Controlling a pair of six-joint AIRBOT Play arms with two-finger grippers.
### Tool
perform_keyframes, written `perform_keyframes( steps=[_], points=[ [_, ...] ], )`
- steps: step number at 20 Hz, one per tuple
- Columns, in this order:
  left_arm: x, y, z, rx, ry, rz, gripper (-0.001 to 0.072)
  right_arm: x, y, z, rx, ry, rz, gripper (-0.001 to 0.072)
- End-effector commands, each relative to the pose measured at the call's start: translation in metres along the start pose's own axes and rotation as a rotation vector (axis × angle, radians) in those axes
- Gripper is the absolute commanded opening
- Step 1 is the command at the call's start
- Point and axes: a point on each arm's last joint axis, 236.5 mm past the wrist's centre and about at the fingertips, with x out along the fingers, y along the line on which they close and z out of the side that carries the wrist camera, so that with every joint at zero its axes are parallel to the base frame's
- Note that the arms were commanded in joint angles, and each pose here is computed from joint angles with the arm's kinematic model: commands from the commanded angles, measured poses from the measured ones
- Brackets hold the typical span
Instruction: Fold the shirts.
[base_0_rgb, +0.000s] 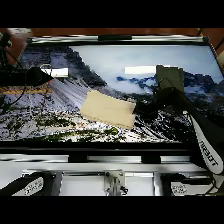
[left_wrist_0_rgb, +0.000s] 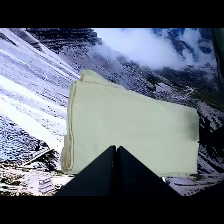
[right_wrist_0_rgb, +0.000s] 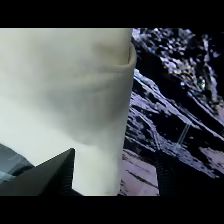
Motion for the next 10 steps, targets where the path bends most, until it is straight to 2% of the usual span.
perform_keyframes(
  steps=[1,4,5,6,7,8,10],
  points=[
    [0.001,0.001,-0.001,-0.001,0.003,0.000,0.0027,0.032,0.016,-0.008,-0.005,0.025,0.078,0.0628],
    [0.001,0.001,-0.001,-0.003,0.003,0.000,0.0027,0.041,0.037,0.003,-0.040,-0.036,0.126,0.0626],
    [0.001,0.001,-0.001,-0.004,0.003,0.000,0.0027,0.040,0.041,0.011,-0.046,-0.066,0.129,0.0577],
    [0.001,0.001,-0.001,-0.004,0.003,0.000,0.0027,0.036,0.046,0.018,-0.054,-0.089,0.137,0.0355],
    [0.001,0.001,-0.001,-0.004,0.003,0.000,0.0027,0.028,0.054,0.028,-0.075,-0.114,0.150,0.0101],
    [0.001,0.001,-0.001,-0.004,0.003,0.000,0.0027,0.016,0.064,0.040,-0.121,-0.143,0.166,0.0071],
    [0.002,0.001,-0.001,-0.005,0.004,0.000,0.0027,-0.025,0.095,0.071,-0.224,-0.227,0.215,0.0066]
  ],
)
